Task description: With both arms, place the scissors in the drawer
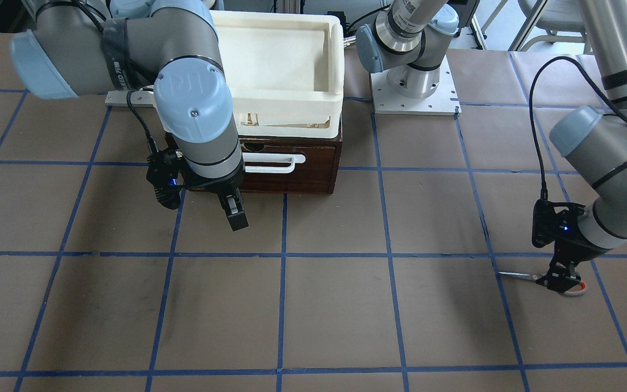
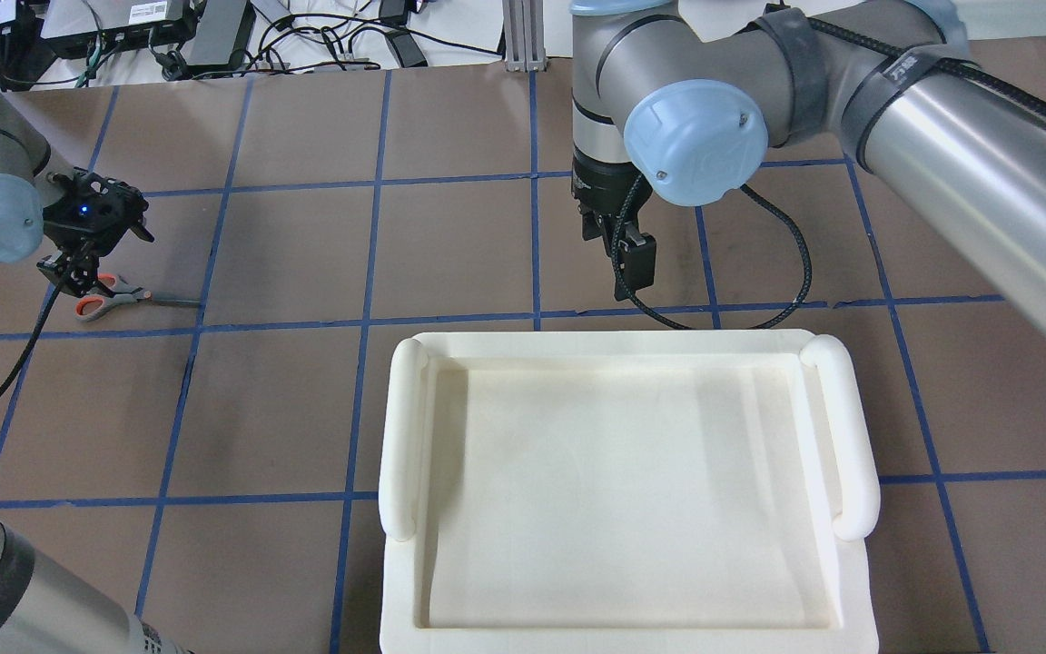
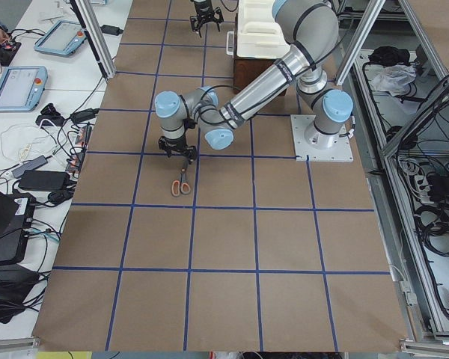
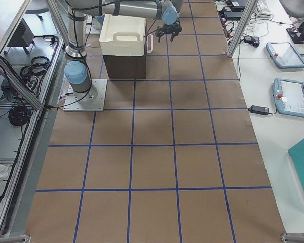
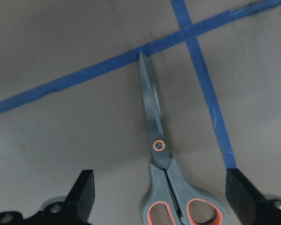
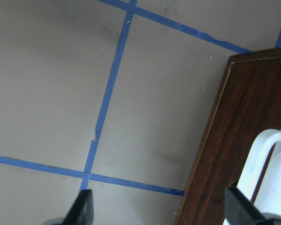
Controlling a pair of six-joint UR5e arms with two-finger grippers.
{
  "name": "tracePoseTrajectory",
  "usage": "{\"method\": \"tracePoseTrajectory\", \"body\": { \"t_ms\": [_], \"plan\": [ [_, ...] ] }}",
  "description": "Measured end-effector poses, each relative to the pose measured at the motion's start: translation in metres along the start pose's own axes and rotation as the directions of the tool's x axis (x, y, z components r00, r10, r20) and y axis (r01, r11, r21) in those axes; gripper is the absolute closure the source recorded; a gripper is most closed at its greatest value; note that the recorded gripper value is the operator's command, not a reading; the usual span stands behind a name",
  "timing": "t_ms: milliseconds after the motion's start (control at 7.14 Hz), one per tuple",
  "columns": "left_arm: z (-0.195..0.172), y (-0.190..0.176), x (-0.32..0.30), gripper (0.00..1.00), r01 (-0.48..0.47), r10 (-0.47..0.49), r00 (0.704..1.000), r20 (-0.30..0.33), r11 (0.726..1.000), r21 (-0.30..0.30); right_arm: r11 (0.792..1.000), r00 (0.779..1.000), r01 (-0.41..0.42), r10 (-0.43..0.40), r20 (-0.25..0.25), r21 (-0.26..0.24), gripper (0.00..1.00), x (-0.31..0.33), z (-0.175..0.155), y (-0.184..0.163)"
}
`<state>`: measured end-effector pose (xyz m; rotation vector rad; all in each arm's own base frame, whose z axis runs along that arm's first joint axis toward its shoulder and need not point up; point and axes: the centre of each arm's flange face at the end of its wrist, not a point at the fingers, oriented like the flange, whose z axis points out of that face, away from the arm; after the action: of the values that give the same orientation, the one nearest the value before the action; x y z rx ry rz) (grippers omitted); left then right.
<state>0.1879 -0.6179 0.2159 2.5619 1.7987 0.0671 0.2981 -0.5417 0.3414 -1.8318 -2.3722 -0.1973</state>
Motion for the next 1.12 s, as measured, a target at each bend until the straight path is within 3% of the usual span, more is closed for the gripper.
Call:
{"method": "tracePoseTrajectory", "body": {
  "t_ms": [560,840,1120],
  "plan": [
    [0.026,0.015,0.004,0.00,0.112,-0.112,0.994,0.008,0.994,-0.007,0.983,0.982,-0.181,0.178,-0.069,-0.043,0.00,-0.008,0.025,0.012],
    [0.032,0.014,0.007,0.00,0.141,-0.141,0.990,0.018,0.990,-0.012,0.979,0.974,-0.201,0.195,-0.115,-0.039,0.00,-0.003,0.029,0.014],
    [0.046,0.022,0.022,0.00,0.184,-0.185,0.983,0.021,0.983,0.023,0.976,0.966,-0.215,0.209,-0.153,-0.027,0.00,0.001,0.034,0.016]
  ]
}}
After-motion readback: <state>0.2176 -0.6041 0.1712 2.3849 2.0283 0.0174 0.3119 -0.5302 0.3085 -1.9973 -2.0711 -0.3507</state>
